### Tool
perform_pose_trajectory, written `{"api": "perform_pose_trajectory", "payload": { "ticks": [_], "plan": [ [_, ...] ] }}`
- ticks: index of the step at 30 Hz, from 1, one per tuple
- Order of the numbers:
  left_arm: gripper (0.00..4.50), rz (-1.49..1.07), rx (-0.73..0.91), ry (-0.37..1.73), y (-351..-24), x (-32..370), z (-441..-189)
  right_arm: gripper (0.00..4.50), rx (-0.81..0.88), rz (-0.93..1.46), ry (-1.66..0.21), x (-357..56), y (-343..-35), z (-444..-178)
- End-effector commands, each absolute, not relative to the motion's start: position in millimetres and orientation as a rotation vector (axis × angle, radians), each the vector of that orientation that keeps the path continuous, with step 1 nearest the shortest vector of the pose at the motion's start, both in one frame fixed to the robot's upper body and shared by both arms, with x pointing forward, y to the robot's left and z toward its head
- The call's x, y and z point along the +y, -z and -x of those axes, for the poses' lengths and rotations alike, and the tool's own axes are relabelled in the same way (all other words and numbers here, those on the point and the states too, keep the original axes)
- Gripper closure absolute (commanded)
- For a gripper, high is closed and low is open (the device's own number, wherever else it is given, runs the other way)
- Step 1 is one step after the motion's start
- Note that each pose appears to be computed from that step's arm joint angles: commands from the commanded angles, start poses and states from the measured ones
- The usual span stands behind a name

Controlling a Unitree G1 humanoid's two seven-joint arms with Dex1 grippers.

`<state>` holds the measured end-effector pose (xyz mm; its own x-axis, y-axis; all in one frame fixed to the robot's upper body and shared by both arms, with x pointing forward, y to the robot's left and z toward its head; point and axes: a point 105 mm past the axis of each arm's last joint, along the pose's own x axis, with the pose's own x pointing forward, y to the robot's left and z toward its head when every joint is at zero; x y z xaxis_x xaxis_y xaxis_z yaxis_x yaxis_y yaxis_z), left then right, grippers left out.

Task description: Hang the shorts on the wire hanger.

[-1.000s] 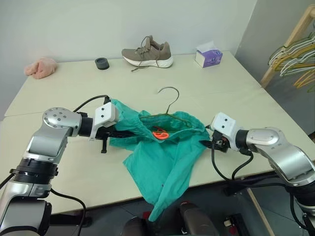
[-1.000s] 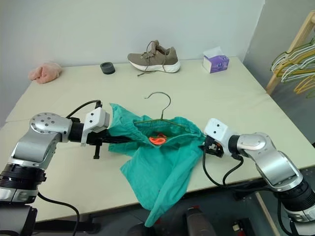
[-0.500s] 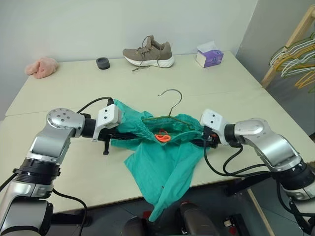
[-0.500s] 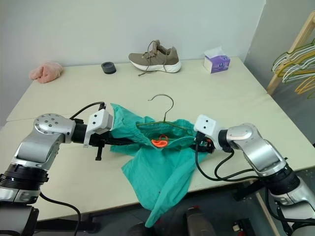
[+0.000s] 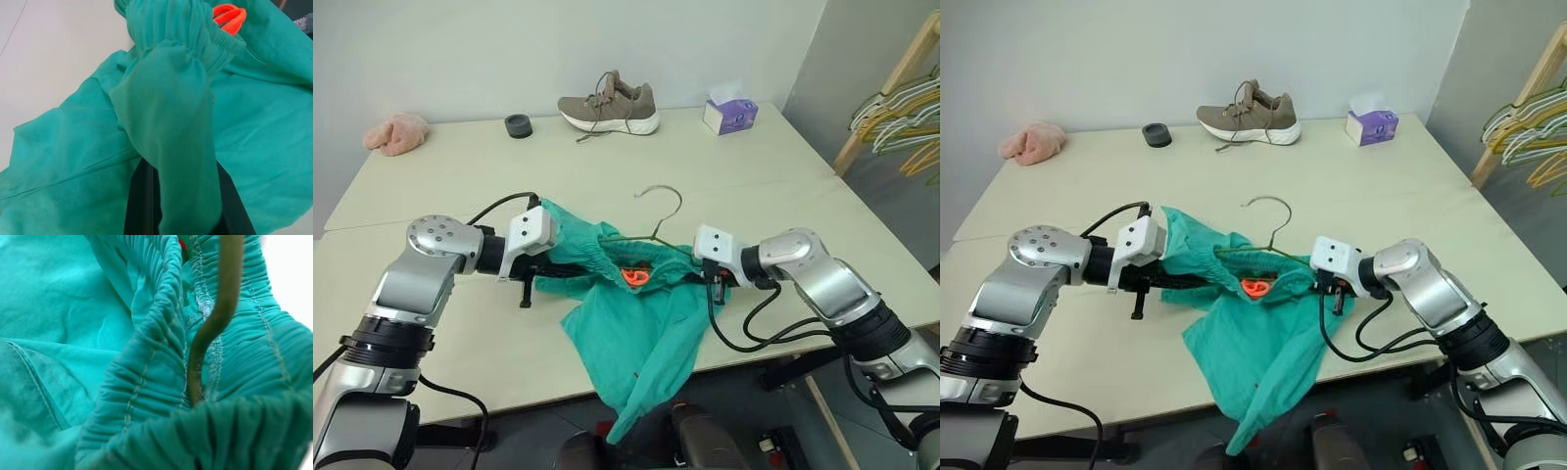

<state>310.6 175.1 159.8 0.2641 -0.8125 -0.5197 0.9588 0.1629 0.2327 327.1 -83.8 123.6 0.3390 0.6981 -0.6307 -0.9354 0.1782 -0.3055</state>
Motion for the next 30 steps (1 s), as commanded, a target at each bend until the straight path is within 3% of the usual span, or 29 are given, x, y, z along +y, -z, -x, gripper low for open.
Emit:
{"api": "perform_pose_trajectory", "payload": {
  "ticks": [1, 7, 12, 19, 21, 27, 30],
  "plan": [
    [4.23, -0.527, 0.190, 1.276, -178, 163, -318, 4.50, 0.308, 0.760, -1.199, -80, -142, -325],
    [2.53, -0.432, 0.169, 1.181, -189, 175, -333, 4.50, 0.302, 0.754, -1.194, -84, -146, -320],
    [1.03, -0.448, 0.095, 0.934, -200, 211, -361, 4.50, 0.345, 0.711, -1.173, -97, -141, -311],
    [1.03, -0.528, -0.065, 0.552, -226, 269, -391, 4.50, 0.492, 0.428, -1.013, -128, -125, -298],
    [1.03, -0.525, -0.091, 0.540, -226, 268, -391, 4.50, 0.521, 0.347, -0.951, -136, -122, -294],
    [1.03, -0.331, 0.072, 1.086, -187, 193, -332, 4.50, 0.583, 0.163, -0.765, -160, -114, -274],
    [1.03, -0.225, 0.137, 1.374, -182, 149, -293, 4.50, 0.637, 0.043, -0.576, -187, -106, -261]
  ]
}}
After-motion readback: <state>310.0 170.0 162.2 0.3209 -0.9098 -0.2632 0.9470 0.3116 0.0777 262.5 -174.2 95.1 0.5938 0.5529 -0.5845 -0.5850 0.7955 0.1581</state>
